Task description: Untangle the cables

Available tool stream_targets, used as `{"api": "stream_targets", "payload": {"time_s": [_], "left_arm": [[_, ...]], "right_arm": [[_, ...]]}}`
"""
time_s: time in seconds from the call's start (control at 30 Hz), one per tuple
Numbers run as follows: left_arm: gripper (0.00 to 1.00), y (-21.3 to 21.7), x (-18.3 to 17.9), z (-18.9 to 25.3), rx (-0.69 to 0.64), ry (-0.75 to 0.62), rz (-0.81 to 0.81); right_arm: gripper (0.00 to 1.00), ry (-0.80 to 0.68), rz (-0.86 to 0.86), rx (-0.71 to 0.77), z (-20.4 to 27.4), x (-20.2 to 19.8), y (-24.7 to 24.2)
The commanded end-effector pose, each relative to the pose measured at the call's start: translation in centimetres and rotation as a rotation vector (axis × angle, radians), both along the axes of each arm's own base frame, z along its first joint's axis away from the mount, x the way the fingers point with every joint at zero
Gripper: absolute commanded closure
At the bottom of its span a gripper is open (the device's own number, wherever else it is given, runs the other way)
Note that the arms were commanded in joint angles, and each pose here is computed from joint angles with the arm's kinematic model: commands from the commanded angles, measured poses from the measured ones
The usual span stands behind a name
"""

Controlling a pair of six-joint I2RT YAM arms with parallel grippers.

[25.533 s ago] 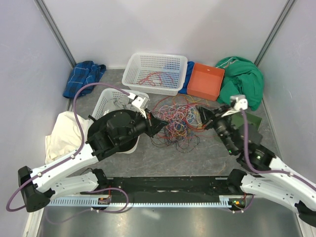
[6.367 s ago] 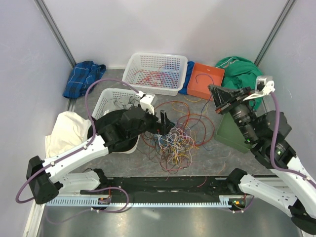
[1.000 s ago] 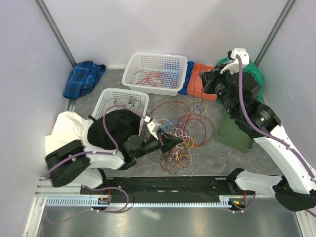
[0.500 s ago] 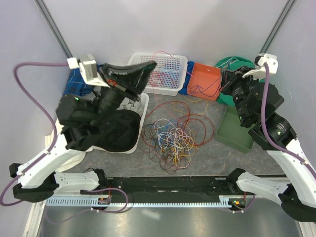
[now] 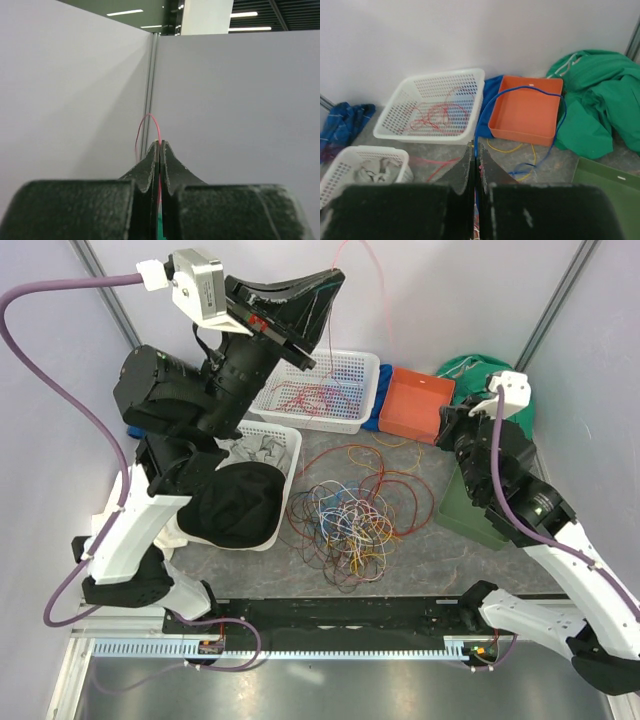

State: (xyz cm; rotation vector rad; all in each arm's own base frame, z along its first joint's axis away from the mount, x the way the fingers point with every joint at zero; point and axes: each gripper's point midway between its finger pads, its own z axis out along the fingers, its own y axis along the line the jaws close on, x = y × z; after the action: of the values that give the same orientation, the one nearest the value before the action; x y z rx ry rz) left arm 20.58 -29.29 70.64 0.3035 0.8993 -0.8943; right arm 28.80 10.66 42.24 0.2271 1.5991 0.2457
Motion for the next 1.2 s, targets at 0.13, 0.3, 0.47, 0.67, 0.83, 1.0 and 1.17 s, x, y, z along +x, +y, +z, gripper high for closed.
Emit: {"api": "stream_targets", "payload": {"time_s": [0.13, 0.3, 0.47, 0.67, 0.83, 1.0, 1.17], "left_arm": [[0.98, -0.2, 1.2, -2.3, 0.06, 0.01, 0.07], [0.98, -1.2, 2.7, -6.9, 0.113, 0.094, 0.098], [0.98, -0.9, 3.7, -14.1, 0.112, 0.153, 0.144], [0.98, -1.1, 4.5, -20.4, 0.175, 0.194, 0.169], [0.98, -0.9, 4.0, -23.9, 0.195, 0.208, 0.148], [0.98, 0.2, 3.9, -24.3, 0.196, 0.192, 0.178], [0.98, 0.3, 4.1, -25.4, 0.216, 0.199, 0.193]], "right_arm": [[1.0, 0.103, -0.093, -0.043, -5.2, 1.4, -1.9], [1.0, 0.075, -0.162, -0.017, -2.5, 3.3, -3.2], [1.0, 0.024, -0.243, -0.025, 1.0, 6.9, -3.8], [1.0, -0.017, -0.327, -0.031, 2.8, 13.3, -4.8], [1.0, 0.024, -0.348, -0.071, -1.2, 19.4, -4.9], [1.0, 0.076, -0.334, -0.013, -6.2, 25.0, -5.8], [1.0, 0.102, -0.305, 0.015, -8.7, 29.7, -6.1]]}}
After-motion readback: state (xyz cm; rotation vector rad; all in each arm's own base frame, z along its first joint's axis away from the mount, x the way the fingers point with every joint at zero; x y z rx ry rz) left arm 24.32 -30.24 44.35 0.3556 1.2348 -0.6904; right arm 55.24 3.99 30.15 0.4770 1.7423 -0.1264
